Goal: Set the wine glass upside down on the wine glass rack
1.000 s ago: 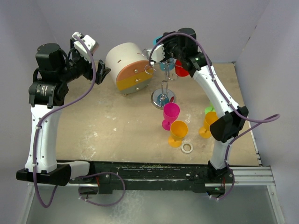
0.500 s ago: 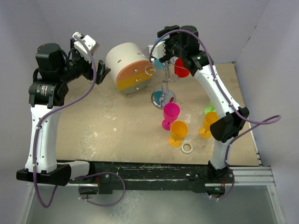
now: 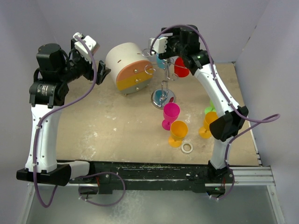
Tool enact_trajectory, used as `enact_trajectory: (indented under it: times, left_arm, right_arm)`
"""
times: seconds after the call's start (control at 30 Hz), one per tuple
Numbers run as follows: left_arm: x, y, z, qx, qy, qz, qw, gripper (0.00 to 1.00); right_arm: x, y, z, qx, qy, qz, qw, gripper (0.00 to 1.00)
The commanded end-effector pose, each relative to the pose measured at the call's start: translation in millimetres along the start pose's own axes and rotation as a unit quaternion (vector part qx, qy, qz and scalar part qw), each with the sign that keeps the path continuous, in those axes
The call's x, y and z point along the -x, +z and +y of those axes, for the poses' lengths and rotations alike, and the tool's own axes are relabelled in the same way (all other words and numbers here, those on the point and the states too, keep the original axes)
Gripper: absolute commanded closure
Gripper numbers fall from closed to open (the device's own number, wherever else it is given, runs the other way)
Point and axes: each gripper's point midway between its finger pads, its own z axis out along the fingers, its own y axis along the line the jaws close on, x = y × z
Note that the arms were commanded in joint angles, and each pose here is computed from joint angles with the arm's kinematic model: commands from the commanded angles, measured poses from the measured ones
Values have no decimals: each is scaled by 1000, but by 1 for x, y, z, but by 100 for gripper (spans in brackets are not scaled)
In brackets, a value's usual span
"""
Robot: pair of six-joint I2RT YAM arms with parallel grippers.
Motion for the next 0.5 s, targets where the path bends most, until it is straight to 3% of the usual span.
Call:
enact_trajectory:
  times: [0.0,0.47]
  left_arm:
    - [13,-4,6,11,20,-23,999,1]
    - [12,-3,7,11,21,-22,999,1]
  right_arm:
    - [-14,7,12,6,45,26,999,19]
    - [-22,4,-13,-64,121,48,989,25]
